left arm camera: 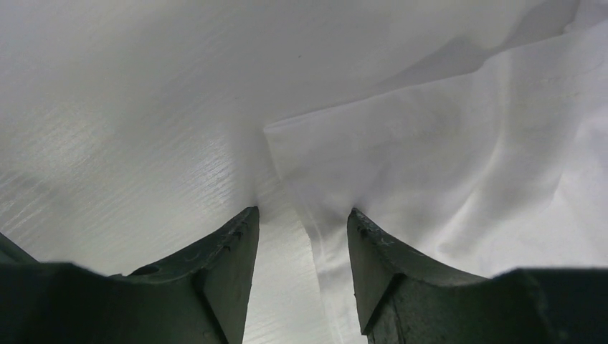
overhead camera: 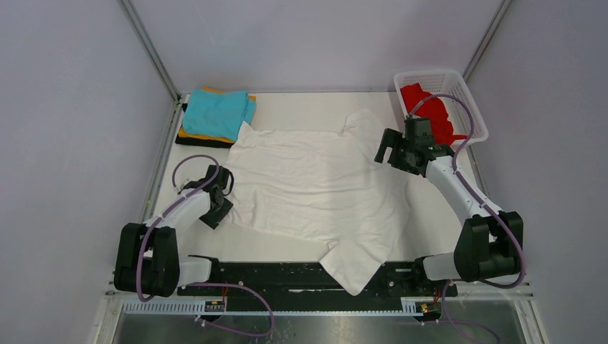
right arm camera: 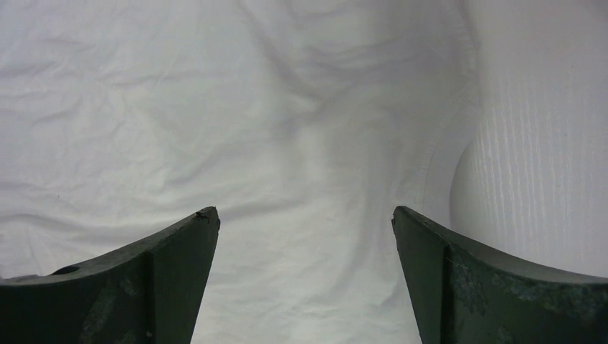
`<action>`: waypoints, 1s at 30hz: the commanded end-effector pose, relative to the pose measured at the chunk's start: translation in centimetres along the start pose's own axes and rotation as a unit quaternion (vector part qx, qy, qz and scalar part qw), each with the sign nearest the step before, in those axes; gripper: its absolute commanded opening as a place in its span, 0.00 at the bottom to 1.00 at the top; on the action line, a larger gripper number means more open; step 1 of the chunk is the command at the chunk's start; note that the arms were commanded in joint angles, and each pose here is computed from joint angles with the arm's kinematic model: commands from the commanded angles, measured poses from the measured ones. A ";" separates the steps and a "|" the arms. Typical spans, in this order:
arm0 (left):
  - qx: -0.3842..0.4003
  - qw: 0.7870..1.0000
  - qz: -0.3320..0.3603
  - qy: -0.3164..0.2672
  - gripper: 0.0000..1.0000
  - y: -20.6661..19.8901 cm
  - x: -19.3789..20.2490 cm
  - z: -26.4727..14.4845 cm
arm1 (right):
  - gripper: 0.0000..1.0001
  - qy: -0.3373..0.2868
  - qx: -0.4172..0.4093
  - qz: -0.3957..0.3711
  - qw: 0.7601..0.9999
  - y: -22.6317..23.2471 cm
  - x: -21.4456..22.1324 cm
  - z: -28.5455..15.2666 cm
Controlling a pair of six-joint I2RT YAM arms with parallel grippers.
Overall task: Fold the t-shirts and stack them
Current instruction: Grab the side of the flattened tshirt closest away from the robot with both arms
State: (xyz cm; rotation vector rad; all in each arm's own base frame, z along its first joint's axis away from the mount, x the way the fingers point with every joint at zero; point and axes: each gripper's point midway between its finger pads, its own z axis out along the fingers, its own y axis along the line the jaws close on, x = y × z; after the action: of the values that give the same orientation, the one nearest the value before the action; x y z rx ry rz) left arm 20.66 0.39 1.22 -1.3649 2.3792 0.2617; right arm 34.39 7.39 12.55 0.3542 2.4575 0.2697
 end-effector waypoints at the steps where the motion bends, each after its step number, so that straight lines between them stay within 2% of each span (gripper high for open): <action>1: -0.008 1.000 -0.010 -0.014 0.48 -0.3 -0.7 0.6 | 0.99 -0.030 0.000 0.003 1.000 0.0 -1.1 -1.2; 14: 0.023 0.998 -0.027 -0.046 0.48 -1.1 -2.6 -0.5 | 0.99 -0.029 0.004 -0.004 1.000 -0.2 -1.2 -1.3; 22: 0.017 0.999 -0.020 -0.032 0.48 -0.9 -1.9 0.0 | 0.99 -0.021 0.005 -0.006 1.000 -0.2 -1.0 -0.7; 28: 0.003 1.000 -0.008 0.003 0.40 -0.7 -0.2 1.2 | 0.99 -0.020 0.007 -0.004 1.000 -0.3 -0.9 -0.7; 30: -0.001 1.000 -0.005 0.007 0.33 -0.7 0.0 1.5 | 1.00 -0.018 0.008 -0.003 1.000 -0.3 -0.8 -0.7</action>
State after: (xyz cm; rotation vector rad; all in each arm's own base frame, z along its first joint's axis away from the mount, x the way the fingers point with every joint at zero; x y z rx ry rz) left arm 21.77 0.99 1.22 -1.3702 2.3467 0.2621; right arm 34.26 7.14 13.14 0.3557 2.4395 0.2589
